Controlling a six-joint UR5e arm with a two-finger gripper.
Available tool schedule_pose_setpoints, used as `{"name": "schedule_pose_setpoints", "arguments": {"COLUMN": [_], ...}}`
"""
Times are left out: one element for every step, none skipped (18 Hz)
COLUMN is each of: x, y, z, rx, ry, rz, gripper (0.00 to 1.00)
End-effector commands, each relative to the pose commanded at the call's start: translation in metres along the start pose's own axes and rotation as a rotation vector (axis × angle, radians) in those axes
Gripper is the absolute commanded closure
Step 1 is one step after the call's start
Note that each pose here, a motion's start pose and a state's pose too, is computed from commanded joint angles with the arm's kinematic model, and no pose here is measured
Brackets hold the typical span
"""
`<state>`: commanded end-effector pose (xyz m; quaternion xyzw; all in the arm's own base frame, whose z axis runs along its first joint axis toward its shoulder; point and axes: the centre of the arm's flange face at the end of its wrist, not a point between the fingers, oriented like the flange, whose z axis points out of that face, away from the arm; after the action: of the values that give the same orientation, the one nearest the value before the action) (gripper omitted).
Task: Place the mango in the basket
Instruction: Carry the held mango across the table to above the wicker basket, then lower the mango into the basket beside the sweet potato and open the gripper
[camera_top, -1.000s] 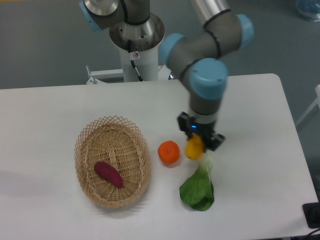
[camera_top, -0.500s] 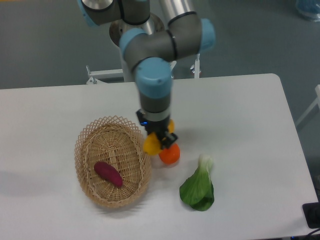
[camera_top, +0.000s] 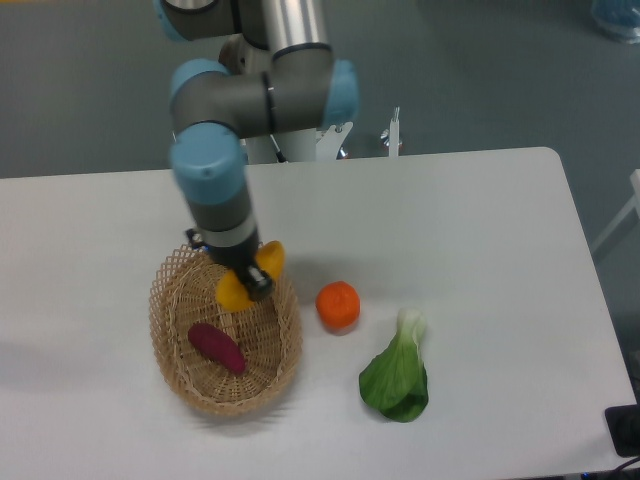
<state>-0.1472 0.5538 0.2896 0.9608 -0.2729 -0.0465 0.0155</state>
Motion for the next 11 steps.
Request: {"name": "schedule_pose_setpoints", "arguments": {"x": [0.002, 0.006, 0.010, 0.013, 0.014, 0.014, 0.014, 0.014, 0.013, 0.013, 0.014], "y": [-0.003, -0.008, -0.012, -0.015, -0.015, -0.016, -0.016, -0.016, -0.016, -0.017, -0.016], "z": [0.002, 0.006, 0.010, 0.013, 0.016, 0.016, 0.015, 0.012, 0.009, 0.007, 0.005], "rx": [0.000, -0.006, -0.010, -0.013, -0.014, -0.014, -0.011, -0.009, -0.001, 0.005, 0.009], "ry": [0.001, 0.007, 0.014, 0.019, 0.024, 0.024, 0.022, 0.016, 0.005, 0.005, 0.002], "rz": [-0.009, -0.014, -0.017, -0.019, -0.020, -0.020, -0.021, -0.018, -0.024, -0.024, -0.026], "gripper": [0.39, 0.39, 0.36, 0.32, 0.29, 0.23, 0.11, 0.07, 0.00, 0.00, 0.00]}}
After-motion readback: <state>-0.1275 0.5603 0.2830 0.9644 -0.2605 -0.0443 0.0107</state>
